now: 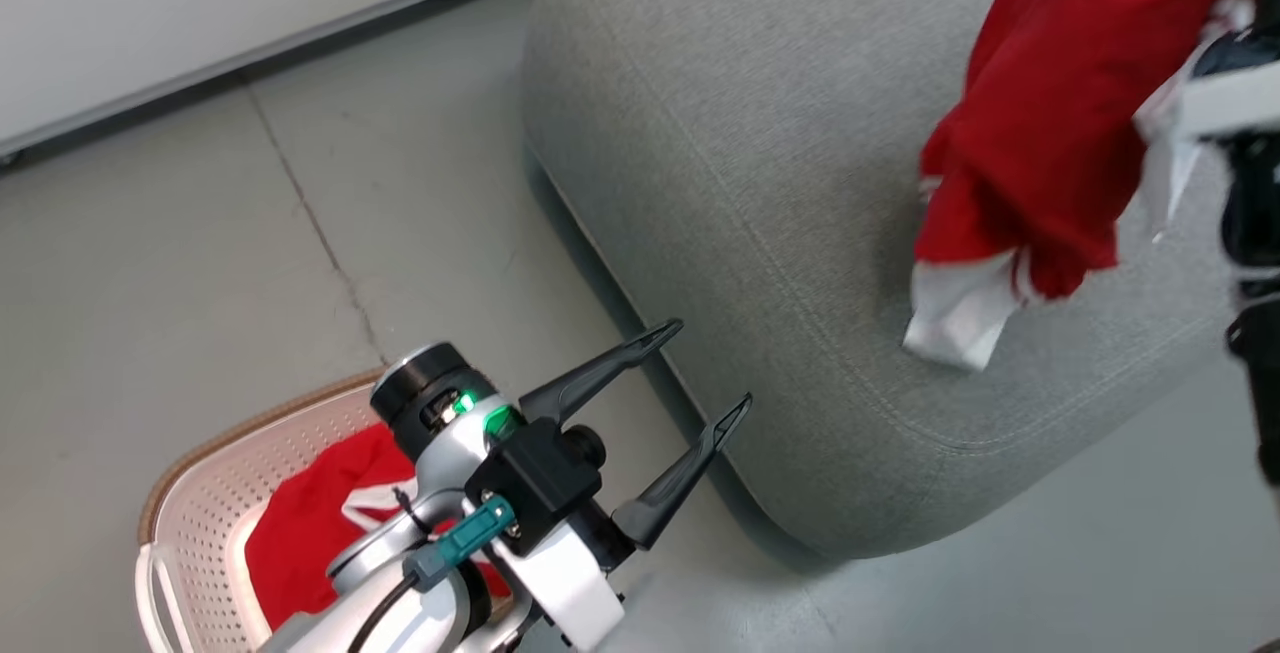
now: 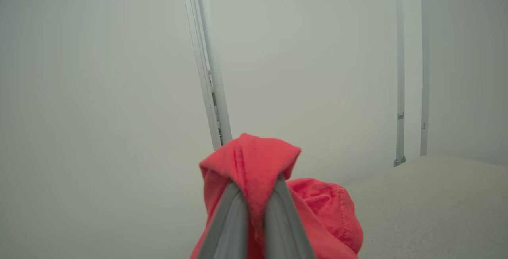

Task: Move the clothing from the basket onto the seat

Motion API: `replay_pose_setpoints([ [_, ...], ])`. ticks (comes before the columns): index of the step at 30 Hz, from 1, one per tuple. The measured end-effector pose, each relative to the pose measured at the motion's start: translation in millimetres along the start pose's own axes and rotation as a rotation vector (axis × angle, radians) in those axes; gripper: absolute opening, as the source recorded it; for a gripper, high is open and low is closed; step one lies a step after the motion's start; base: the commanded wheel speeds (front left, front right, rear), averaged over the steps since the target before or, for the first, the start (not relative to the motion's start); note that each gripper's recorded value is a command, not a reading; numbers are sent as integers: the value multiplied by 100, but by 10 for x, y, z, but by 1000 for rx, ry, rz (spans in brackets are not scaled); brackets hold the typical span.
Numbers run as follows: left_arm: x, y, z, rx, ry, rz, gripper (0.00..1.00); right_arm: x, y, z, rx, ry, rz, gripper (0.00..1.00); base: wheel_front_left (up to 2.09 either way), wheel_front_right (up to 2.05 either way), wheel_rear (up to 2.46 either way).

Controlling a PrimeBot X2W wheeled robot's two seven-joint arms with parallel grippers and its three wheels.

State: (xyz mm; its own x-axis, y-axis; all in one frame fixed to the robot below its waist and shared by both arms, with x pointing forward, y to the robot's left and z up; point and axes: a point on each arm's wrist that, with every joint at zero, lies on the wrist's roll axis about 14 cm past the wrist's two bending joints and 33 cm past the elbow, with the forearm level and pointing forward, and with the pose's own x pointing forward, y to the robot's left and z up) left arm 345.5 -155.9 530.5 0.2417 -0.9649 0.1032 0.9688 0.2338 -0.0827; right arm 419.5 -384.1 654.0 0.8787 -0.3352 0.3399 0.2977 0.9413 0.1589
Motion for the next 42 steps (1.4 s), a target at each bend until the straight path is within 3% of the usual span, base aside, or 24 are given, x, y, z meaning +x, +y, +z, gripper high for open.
replay_pose_setpoints([
  [10,-19,469,-141,7,-8,45,100,744,-104,-119,-55,-14,-36,0,0,0,0],
  [18,-111,851,-488,-12,37,87,100,694,-170,-1325,-72,244,-85,0,0,0,0],
  [22,-162,982,-706,-39,73,104,100,474,-255,-1897,-14,367,-157,0,0,0,0],
  [28,-181,1028,-874,-61,96,100,100,154,-441,-2312,-2,484,-239,0,0,0,0],
  [29,-182,1032,-876,-59,98,100,100,154,-446,-2301,-5,483,-238,21,0,0,0],
  [30,-181,1034,-874,-58,99,99,100,142,-446,-2297,-12,489,-234,100,0,0,0],
  [42,-204,845,-535,-44,58,134,100,-236,-488,-1888,-94,497,-178,100,0,0,0],
])
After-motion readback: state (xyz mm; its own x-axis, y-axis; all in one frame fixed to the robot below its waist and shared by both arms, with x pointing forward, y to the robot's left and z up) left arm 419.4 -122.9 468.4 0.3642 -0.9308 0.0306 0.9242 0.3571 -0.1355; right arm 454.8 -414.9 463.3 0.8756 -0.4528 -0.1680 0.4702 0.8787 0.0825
